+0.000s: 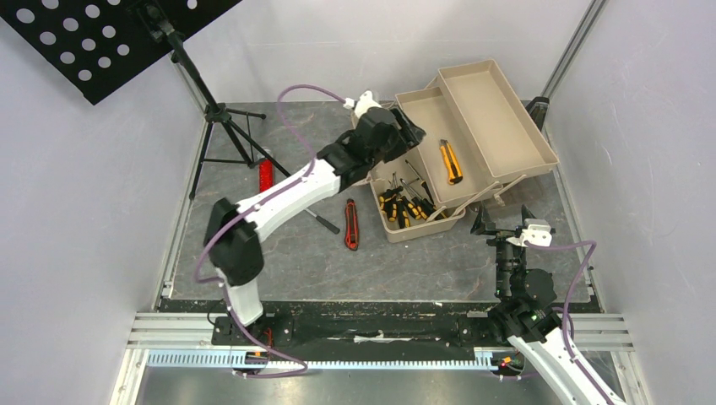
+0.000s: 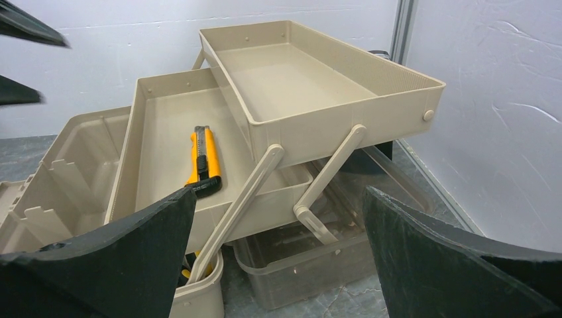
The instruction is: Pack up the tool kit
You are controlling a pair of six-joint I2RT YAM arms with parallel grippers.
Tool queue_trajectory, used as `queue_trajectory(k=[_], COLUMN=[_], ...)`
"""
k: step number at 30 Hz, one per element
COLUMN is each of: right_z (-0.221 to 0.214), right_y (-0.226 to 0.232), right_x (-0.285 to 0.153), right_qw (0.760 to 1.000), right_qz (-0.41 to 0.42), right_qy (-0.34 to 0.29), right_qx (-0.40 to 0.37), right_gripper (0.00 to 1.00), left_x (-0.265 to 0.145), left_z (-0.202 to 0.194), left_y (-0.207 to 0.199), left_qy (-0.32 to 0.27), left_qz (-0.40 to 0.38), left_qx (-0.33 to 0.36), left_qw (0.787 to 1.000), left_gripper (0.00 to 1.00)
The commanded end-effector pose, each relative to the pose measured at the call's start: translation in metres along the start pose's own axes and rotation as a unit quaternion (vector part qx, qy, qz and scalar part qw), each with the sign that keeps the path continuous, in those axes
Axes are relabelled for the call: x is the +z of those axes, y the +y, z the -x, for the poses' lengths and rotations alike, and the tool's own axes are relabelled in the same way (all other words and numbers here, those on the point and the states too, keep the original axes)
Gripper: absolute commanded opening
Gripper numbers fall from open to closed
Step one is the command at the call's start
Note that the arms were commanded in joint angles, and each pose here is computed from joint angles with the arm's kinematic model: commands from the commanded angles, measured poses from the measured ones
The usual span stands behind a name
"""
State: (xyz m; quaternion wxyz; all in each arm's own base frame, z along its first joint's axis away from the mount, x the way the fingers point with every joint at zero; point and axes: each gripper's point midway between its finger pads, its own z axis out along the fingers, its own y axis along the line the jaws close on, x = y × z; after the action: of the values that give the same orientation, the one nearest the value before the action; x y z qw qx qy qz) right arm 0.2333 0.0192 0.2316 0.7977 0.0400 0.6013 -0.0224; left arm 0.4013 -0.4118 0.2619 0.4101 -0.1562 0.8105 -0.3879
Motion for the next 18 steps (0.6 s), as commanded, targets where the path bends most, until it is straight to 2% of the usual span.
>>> queue_trajectory(k=[1, 12, 18], right_z=[0.021, 0.022, 0.022], right_y=[-0.007, -0.007, -0.007], right_x=[-0.003, -0.003, -0.003], right_qw=[0.999, 0.999, 0.998], right_qz=[-0.011, -0.011, -0.011], right_qy=[-0.040, -0.041, -0.043], right_qx=[0.030, 0.032, 0.035], right_gripper=[0.98, 0.98, 0.98], left_x=[-0.053, -0.121, -0.141], left_z=[0.044, 0.045, 0.021], left_y=[0.033, 0.150, 0.210], left_qy=[-0.065, -0.065, -0.035], left_qz=[0.090, 0.246, 0.317], left_qx=[0.036, 0.033, 0.028], left_qw=[0.993, 0.966, 0.947], left_gripper=[0.71, 0.70, 0.71])
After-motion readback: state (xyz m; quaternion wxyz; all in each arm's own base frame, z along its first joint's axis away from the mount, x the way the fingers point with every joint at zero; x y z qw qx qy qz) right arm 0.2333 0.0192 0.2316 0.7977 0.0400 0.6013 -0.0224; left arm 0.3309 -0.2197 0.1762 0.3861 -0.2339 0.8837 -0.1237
